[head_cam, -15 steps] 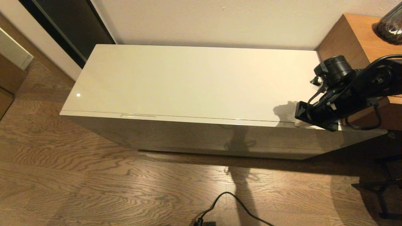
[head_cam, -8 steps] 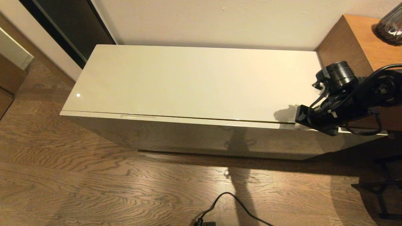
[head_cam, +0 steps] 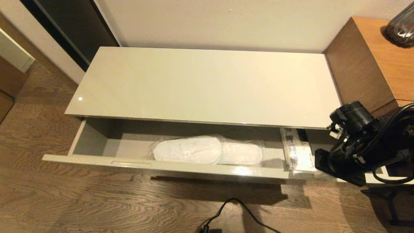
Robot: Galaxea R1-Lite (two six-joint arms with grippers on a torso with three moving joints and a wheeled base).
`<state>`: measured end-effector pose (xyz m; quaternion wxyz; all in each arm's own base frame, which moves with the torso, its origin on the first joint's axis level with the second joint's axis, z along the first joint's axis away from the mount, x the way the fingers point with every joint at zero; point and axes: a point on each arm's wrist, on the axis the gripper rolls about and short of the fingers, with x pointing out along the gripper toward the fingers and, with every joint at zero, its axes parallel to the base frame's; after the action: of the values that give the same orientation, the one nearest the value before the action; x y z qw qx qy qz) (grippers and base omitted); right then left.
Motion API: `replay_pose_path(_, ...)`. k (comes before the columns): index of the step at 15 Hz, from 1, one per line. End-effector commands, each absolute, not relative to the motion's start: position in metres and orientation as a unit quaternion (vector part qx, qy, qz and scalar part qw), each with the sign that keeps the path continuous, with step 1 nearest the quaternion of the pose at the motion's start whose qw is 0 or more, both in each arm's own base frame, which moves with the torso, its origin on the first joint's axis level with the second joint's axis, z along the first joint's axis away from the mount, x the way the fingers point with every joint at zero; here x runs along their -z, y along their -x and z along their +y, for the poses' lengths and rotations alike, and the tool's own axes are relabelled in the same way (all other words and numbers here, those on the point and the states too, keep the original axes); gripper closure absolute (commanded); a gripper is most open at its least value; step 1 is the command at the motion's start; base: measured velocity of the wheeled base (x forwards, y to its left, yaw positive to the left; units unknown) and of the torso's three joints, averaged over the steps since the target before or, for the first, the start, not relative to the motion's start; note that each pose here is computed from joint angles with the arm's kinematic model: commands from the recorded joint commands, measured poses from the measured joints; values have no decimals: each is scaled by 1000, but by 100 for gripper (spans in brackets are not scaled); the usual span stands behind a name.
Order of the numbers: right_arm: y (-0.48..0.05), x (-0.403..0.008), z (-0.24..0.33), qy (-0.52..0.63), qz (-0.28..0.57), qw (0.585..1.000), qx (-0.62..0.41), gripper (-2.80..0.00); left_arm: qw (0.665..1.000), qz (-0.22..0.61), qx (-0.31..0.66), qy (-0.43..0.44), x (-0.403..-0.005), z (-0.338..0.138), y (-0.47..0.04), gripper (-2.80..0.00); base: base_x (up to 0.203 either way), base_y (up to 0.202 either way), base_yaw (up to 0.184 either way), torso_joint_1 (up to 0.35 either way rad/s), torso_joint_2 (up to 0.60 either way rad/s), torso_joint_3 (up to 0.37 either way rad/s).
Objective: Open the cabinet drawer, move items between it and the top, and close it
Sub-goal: Open the drawer
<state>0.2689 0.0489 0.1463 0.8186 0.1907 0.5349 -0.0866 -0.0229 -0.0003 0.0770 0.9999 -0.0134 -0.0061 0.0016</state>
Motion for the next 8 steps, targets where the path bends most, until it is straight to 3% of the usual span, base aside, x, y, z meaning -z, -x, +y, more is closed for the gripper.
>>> replay_pose_path(1, -235, -168, 48, -200, 495, 843, 69, 0, 1000, -6, -1, 14, -77, 0, 23, 0, 0, 0, 0, 0, 0, 0)
replay_pose_path(8, -105, -205, 28, -196, 475, 857, 34, 0, 1000, -6, -1, 14, -77, 0, 23, 0, 0, 0, 0, 0, 0, 0)
